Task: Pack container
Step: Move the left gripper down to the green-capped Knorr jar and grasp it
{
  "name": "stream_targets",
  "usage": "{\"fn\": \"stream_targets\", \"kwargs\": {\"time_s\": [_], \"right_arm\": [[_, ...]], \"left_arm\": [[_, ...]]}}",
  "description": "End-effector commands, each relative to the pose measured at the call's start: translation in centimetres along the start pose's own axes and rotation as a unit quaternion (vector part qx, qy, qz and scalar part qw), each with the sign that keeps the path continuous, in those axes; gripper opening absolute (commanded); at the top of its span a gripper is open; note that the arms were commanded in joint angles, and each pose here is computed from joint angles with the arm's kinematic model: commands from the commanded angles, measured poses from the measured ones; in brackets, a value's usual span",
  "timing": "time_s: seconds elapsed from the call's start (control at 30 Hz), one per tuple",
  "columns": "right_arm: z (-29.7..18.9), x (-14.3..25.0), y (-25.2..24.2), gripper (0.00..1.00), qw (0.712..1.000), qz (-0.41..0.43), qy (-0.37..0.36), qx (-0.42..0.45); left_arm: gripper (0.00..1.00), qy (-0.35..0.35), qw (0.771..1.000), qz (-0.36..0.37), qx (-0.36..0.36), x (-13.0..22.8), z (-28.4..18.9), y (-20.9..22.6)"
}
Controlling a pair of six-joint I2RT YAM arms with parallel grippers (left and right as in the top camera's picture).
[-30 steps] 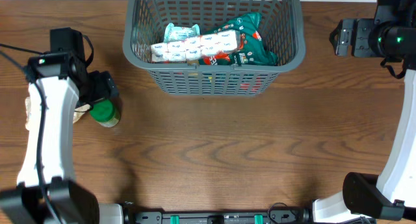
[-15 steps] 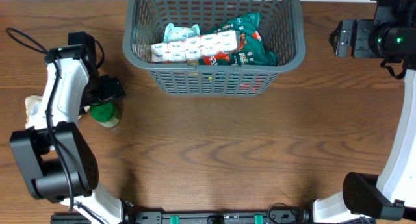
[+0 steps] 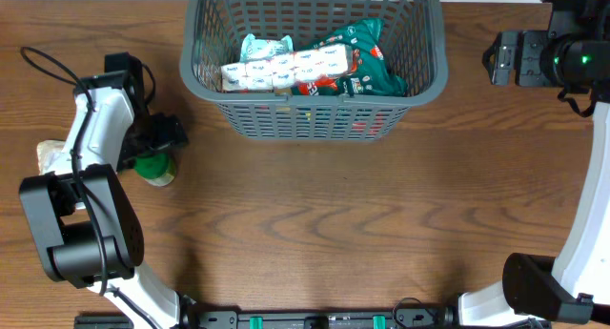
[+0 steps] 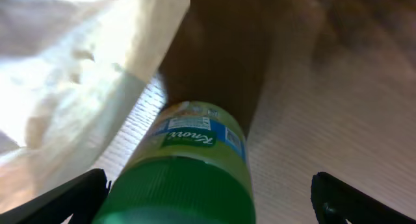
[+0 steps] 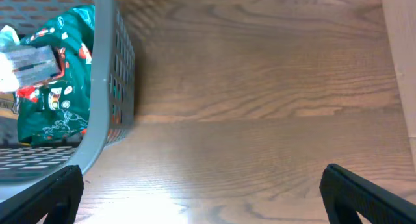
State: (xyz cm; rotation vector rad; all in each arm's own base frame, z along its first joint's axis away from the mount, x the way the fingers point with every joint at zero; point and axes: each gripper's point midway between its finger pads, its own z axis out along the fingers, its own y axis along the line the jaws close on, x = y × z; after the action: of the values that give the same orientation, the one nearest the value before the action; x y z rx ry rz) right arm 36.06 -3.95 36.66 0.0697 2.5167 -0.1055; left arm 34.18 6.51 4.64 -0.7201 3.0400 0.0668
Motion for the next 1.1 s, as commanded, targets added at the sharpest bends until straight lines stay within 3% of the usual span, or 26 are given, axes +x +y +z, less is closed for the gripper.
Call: {"fn": "stream_targets", "kwargs": {"time_s": [0.0, 0.57, 0.8, 0.9, 1.07], "right_arm": [[0.4, 0.2, -0.1, 0.99, 1.0, -0.003, 0.007, -0.002], [0.4, 0.3, -0.1, 0.99, 1.0, -0.004, 0.01, -0.002], [0.4, 0.4, -0.1, 0.99, 1.0, -0.004, 0.013, -0.002], [0.4, 0.4, -0.1, 0.99, 1.0, -0.005, 0.013, -0.002], [0.4, 0.5, -0.1, 0.99, 1.0, -0.004, 0.013, -0.002]], "left_arm": [[0.98, 0.022, 1.0, 0.0, -0.003, 1.1, 1.7, 0.5], [1.0, 0.018, 1.0, -0.003, -0.001, 2.0, 4.2, 0.8], [0.58, 0.021, 1.0, -0.002, -0.002, 2.2, 4.3, 0.8], [0.46, 0.023, 1.0, -0.002, -0.003, 2.3, 4.2, 0.9], [0.06, 0.031, 1.0, -0.002, -0.005, 2.6, 3.4, 1.0]]}}
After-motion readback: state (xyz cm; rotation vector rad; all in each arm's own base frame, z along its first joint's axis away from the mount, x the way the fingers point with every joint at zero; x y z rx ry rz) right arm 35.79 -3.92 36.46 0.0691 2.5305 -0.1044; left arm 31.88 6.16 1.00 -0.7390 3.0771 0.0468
